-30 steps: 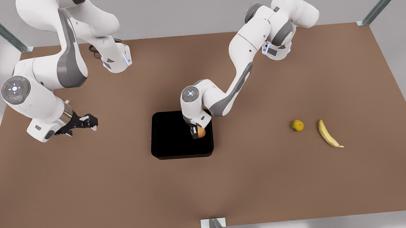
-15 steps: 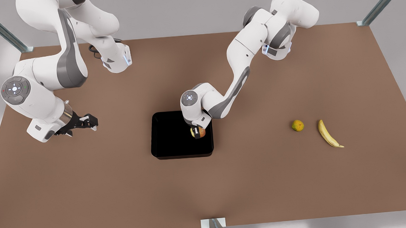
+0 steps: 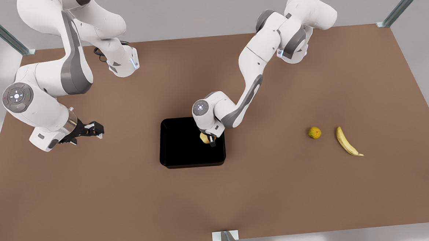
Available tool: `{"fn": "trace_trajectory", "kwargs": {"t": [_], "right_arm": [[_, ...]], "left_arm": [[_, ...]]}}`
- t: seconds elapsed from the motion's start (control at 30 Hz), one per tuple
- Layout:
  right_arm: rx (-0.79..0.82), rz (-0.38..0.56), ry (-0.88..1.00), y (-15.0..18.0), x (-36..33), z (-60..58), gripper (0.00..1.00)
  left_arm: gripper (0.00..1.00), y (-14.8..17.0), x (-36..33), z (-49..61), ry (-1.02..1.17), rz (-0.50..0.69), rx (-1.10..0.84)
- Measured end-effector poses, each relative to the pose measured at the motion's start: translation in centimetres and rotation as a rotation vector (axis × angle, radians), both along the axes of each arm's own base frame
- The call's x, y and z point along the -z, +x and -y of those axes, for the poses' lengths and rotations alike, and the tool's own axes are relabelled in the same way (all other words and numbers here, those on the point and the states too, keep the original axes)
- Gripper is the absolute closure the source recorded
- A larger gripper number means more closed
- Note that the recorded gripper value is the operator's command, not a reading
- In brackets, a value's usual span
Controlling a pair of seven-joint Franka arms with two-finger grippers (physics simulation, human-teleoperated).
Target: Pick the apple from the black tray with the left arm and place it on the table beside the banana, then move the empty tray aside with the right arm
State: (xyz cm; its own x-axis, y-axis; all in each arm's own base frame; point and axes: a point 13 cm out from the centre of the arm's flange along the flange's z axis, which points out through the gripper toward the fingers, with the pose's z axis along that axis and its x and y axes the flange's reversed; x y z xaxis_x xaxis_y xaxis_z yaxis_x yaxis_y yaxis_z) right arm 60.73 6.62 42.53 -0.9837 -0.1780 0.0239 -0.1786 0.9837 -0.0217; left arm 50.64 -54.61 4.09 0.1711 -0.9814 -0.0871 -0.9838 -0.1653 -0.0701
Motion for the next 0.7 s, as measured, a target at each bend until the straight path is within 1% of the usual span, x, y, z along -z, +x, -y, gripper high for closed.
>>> {"fn": "trace_trajectory", "kwargs": {"t": [0.07, 0.1, 0.13, 0.17, 0.27, 0.53, 0.6, 0.7], "right_arm": [[0.000, -0.001, 0.000, 0.0, 0.0, 0.0, 0.00], [-0.001, -0.001, 0.000, 0.0, 0.1, 0.0, 0.00], [-0.001, -0.001, 0.000, 0.0, 0.1, 0.0, 0.00], [0.000, -0.001, 0.000, 0.0, 0.1, 0.0, 0.00], [-0.002, -0.001, 0.000, 0.0, 0.1, -0.1, 0.00], [-0.002, -0.001, 0.000, 0.0, 0.1, -0.1, 0.00], [-0.002, -0.001, 0.001, 0.0, 0.1, -0.2, 0.00], [-0.016, -0.002, 0.004, -0.1, 0.1, -1.1, 0.00]], "left_arm": [[0.00, 0.1, -0.2, 0.1, -0.003, 0.002, -0.002], [0.06, 0.2, -0.4, 0.2, -0.006, 0.004, -0.004], [0.21, 0.2, -0.5, 0.2, -0.009, 0.005, -0.006], [0.25, 0.2, -0.6, 0.3, -0.011, 0.004, -0.008], [0.24, 0.2, -0.8, 0.4, -0.016, 0.002, -0.010], [0.24, 1.5, -7.0, -0.2, -0.024, 0.006, -0.040], [0.24, 2.8, -9.5, -1.8, -0.026, 0.000, -0.073], [0.24, 6.4, -14.2, -6.5, -0.036, -0.009, -0.157]]}}
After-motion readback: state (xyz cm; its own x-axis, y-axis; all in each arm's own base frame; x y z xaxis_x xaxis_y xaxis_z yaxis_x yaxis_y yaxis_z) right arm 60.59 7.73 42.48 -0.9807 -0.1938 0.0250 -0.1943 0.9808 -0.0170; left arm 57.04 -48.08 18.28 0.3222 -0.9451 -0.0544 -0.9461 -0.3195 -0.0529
